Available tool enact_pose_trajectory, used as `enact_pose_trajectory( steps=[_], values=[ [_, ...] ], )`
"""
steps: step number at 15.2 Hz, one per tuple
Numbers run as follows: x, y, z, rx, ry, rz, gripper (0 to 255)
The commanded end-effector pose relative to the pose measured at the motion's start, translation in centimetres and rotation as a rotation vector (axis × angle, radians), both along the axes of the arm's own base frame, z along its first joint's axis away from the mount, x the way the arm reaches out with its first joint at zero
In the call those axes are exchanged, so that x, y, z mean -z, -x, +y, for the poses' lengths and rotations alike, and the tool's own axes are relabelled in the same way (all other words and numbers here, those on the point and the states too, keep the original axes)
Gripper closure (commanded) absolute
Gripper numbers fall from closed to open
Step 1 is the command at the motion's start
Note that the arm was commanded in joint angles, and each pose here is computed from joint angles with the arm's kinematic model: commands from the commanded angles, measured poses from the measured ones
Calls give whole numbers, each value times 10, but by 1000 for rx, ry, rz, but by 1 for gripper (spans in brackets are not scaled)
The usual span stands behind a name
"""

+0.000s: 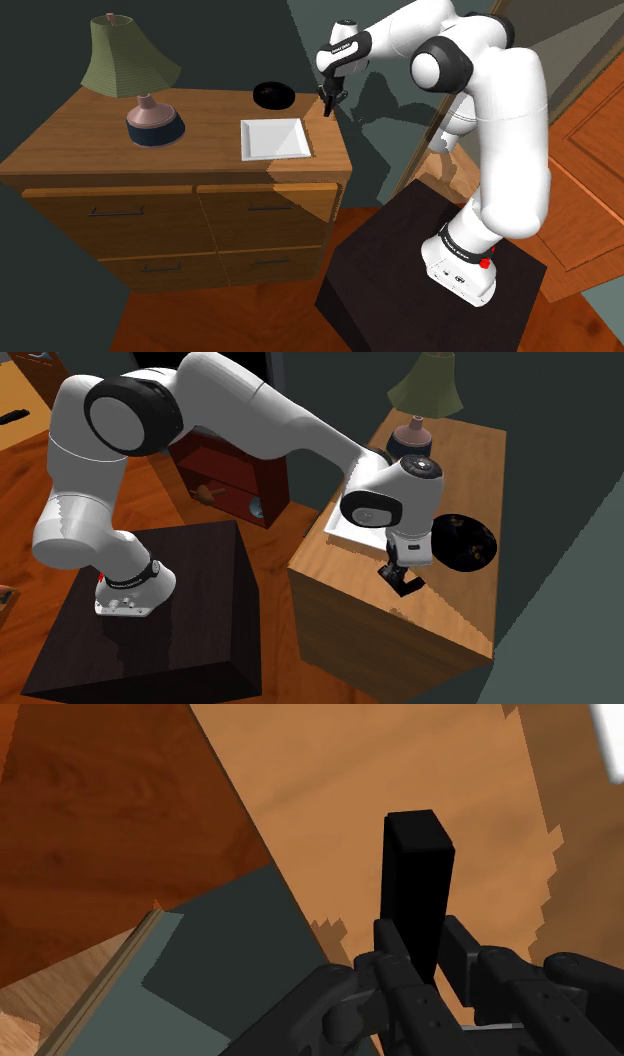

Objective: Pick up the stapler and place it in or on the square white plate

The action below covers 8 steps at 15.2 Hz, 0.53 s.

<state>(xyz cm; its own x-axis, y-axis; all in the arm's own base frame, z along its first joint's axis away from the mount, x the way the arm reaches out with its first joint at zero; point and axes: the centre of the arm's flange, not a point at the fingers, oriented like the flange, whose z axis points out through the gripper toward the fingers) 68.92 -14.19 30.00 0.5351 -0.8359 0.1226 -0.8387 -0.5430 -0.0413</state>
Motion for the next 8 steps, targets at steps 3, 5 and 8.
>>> enact_pose_trajectory(
  steps=[3,5,8],
  values=[
    [-21,0,1,0,0,0,255],
    [-31,0,1,0,0,0,255],
    [-35,-2,27,0,0,0,255]
  ],
)
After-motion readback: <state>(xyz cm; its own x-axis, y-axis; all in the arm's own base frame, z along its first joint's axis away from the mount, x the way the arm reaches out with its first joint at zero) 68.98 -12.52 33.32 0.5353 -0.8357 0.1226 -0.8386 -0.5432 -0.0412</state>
